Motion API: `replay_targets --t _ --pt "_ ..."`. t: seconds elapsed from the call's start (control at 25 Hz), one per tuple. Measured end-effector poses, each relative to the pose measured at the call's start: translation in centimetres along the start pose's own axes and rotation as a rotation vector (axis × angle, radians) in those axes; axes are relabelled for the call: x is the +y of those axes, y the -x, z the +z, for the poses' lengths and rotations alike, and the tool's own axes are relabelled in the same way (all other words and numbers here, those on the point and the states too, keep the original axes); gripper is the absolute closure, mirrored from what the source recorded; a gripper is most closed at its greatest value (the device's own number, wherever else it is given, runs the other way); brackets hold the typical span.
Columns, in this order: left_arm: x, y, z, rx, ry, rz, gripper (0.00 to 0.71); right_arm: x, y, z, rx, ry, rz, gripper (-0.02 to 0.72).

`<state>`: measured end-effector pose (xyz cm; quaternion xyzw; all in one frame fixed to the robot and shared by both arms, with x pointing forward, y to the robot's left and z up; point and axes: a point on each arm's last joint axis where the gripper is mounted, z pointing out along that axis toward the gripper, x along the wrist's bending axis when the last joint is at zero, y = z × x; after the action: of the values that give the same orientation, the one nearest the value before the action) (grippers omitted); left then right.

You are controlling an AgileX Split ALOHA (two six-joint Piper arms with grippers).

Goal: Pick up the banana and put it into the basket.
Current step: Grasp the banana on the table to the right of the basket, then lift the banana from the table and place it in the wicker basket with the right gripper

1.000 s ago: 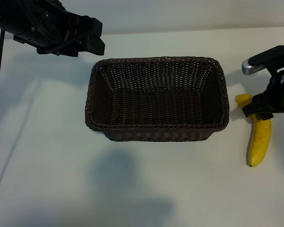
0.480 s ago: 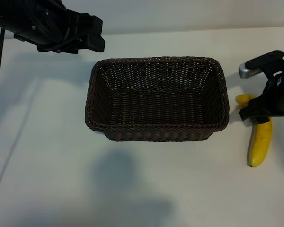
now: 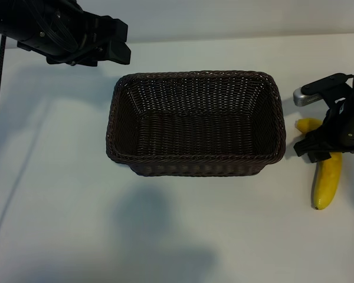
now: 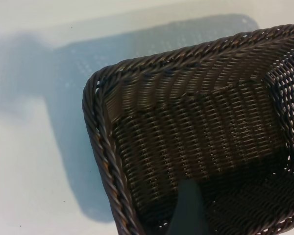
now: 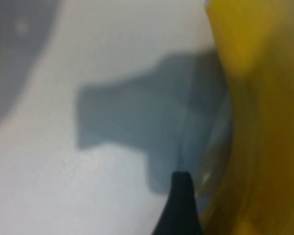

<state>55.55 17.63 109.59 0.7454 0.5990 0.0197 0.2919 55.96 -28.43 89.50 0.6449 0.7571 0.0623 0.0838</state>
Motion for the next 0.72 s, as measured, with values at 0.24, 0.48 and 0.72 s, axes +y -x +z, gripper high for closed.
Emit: replay_targets --t 0.24,0.48,0.72 --pt "0.1 0.0 0.0 0.000 0.008 0.003 0.120 0.0 -0.1 0.4 0.007 -0.008 0.010 0.248" --pt "0.1 0.0 0.0 0.001 0.015 0.003 0.120 0.1 0.0 0.3 0.007 -0.010 0.025 0.298" --pt "0.2 0.0 0.0 0.001 0.017 0.003 0.121 1.5 0.3 -0.8 -0.006 -0.053 0.021 0.298"
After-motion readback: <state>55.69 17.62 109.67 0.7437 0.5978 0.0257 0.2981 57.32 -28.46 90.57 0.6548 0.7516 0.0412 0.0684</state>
